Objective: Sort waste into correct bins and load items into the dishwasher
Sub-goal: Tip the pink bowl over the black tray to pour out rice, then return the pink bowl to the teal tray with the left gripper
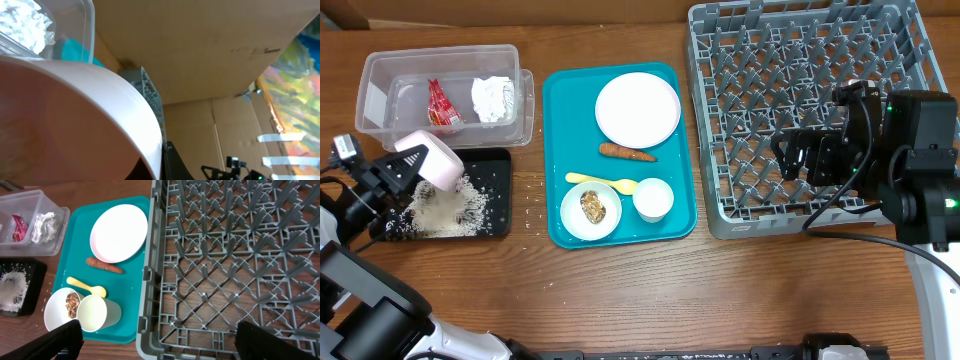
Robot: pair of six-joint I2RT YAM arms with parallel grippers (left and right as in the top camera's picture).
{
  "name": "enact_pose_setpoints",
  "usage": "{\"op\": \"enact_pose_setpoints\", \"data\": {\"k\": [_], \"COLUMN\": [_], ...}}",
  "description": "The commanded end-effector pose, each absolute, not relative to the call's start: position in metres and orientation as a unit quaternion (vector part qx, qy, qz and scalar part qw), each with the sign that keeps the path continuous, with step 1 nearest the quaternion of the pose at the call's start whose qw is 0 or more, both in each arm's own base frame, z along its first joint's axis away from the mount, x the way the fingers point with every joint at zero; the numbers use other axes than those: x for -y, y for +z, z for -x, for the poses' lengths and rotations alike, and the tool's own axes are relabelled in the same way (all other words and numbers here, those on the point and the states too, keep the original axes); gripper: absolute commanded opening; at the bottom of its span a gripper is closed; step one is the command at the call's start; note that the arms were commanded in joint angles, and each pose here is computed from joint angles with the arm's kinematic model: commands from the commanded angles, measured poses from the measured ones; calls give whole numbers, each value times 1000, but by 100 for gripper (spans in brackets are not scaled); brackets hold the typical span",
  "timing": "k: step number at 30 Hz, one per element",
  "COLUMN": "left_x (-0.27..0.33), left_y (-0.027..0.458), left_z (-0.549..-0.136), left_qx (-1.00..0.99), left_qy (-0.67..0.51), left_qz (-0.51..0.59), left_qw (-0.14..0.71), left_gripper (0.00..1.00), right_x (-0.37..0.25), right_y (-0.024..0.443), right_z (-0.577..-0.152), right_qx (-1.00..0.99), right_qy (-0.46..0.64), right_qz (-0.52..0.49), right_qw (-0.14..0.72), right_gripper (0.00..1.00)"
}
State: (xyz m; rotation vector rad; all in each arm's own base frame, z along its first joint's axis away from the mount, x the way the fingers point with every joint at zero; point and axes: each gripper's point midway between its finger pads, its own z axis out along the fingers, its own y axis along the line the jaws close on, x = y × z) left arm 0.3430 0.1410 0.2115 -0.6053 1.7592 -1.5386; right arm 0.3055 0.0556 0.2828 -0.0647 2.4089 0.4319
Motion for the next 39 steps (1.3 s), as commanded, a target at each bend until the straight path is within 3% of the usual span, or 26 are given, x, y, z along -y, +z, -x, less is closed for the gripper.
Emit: {"op": "enact_pose_setpoints", "data": {"k": [1, 17, 25, 32, 39], "left_x": [-141, -131, -38, 50, 99], "left_y": [227, 228, 251, 252, 194], "left_z": [-340, -345, -396, -457, -477], "left_qx": [-663, -668, -788, -911, -949], "left_qy": [-611, -614, -537, -280, 24], "left_qz": [235, 222, 76, -30, -116], "left_qw": [364, 358, 292, 300, 291], "left_gripper": [4, 4, 4, 4, 4], "right_x": [-55, -55, -55, -55, -55], "right_y": [293, 293, 295, 289, 289], "right_z": [-308, -308, -310, -304, -303], "right_qx": [-920, -920, -918, -924, -924], "right_qy": [167, 167, 168, 168, 168], "right_qz": [26, 26, 25, 23, 23], "right_qw": [354, 354, 359, 343, 342], "right_gripper": [100, 100, 100, 100, 100]}}
